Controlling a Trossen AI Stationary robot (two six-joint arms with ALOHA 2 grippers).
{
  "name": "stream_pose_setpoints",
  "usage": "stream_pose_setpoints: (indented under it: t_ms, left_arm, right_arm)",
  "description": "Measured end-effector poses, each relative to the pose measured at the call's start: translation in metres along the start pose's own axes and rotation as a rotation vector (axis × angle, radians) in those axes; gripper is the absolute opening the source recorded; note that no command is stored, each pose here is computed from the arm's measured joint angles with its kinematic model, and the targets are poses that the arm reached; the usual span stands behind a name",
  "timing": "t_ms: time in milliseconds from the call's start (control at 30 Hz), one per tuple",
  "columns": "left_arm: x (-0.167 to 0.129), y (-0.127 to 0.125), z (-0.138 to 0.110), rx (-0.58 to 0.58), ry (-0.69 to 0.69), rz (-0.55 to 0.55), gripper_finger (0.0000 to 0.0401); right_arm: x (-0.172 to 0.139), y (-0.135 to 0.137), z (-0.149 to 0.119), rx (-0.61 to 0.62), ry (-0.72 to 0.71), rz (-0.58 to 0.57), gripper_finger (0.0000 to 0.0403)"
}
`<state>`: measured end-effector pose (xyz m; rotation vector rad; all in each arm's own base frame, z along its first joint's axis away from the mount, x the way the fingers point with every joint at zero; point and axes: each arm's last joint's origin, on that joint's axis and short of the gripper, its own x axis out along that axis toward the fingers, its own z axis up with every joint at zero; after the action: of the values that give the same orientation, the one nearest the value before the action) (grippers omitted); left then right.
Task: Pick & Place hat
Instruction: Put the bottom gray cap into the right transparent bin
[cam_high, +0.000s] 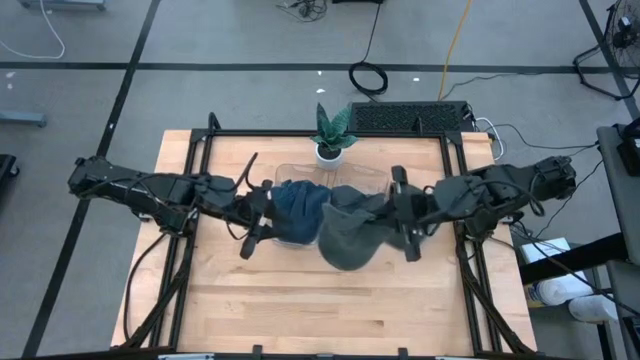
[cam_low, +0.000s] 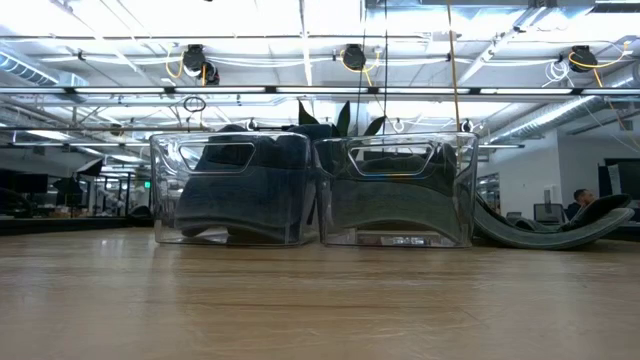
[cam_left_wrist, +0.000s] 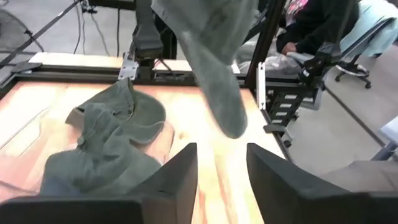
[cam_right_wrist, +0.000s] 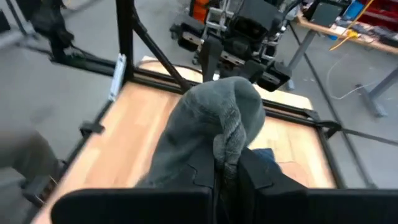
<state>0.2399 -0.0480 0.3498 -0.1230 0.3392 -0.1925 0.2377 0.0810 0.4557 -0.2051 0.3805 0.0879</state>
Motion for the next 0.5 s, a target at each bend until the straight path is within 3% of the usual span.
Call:
stream_pose_setpoints:
  t_ms: [200,500]
  left_arm:
    - [0.0,0.002,-0.004,-0.014,0.039,0.012,0.0158]
    - [0.0,0.002,-0.004,-0.028,0.042,0.011,0.0144]
  right_arm:
    - [-0.002,0.009,-0.007,-0.106,0.077,-0.065,0.001]
    - [-0.004,0.004,-0.016,-0.218,0.186,-0.249,0.001]
